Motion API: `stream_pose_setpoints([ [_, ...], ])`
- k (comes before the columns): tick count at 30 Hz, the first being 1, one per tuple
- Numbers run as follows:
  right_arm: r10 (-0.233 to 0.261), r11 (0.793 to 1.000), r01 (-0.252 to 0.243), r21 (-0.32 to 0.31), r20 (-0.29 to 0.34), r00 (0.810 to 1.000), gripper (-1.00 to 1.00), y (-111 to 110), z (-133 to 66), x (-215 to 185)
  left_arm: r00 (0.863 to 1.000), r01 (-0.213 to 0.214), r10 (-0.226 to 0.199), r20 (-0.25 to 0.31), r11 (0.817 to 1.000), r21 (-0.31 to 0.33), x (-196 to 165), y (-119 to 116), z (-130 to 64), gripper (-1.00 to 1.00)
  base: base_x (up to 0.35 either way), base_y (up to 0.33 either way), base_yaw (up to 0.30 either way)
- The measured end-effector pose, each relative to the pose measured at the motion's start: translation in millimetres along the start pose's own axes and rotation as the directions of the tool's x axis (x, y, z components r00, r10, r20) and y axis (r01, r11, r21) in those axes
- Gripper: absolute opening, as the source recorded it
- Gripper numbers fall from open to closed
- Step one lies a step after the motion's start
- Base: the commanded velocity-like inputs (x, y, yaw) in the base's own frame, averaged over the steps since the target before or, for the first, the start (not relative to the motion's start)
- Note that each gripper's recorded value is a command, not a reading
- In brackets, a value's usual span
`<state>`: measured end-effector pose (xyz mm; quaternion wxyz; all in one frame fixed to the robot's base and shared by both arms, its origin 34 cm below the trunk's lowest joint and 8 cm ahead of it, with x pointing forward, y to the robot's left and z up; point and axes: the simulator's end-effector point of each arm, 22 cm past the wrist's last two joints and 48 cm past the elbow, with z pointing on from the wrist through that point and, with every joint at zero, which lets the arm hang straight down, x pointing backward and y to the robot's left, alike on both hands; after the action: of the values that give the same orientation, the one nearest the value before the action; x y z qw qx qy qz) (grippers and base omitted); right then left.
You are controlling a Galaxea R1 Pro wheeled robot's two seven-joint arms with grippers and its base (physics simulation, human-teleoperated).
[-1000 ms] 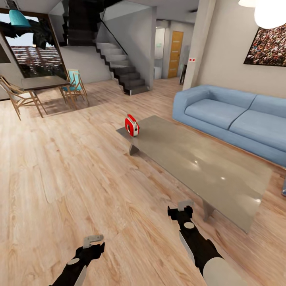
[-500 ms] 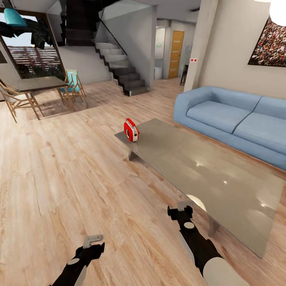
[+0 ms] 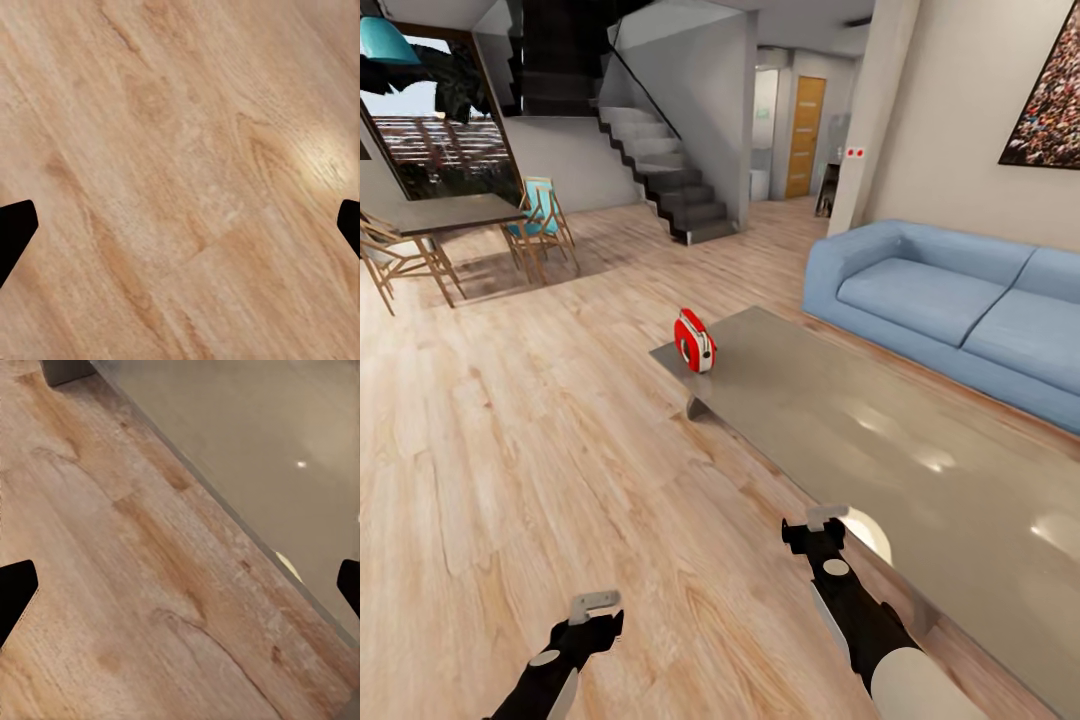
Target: Turn on the radio receiver that's on the table in the living room.
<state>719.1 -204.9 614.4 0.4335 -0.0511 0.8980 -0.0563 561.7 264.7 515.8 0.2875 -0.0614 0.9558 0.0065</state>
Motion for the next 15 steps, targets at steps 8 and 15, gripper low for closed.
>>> stream_pose_setpoints([
  [8, 0.0, 1.0, 0.0, 0.0, 0.0, 1.0, 1.0, 0.0, 0.0, 0.0, 1.0, 0.0, 0.0, 0.0, 1.0, 0.0, -0.1, 0.0, 0.0, 1.0, 0.306, 0.16, 0.0],
  [15, 0.0, 1.0, 0.0, 0.0, 0.0, 1.0, 1.0, 0.0, 0.0, 0.0, 1.0, 0.0, 0.0, 0.0, 1.0, 0.0, -0.1, 0.0, 0.0, 1.0, 0.306, 0.161, 0.0],
])
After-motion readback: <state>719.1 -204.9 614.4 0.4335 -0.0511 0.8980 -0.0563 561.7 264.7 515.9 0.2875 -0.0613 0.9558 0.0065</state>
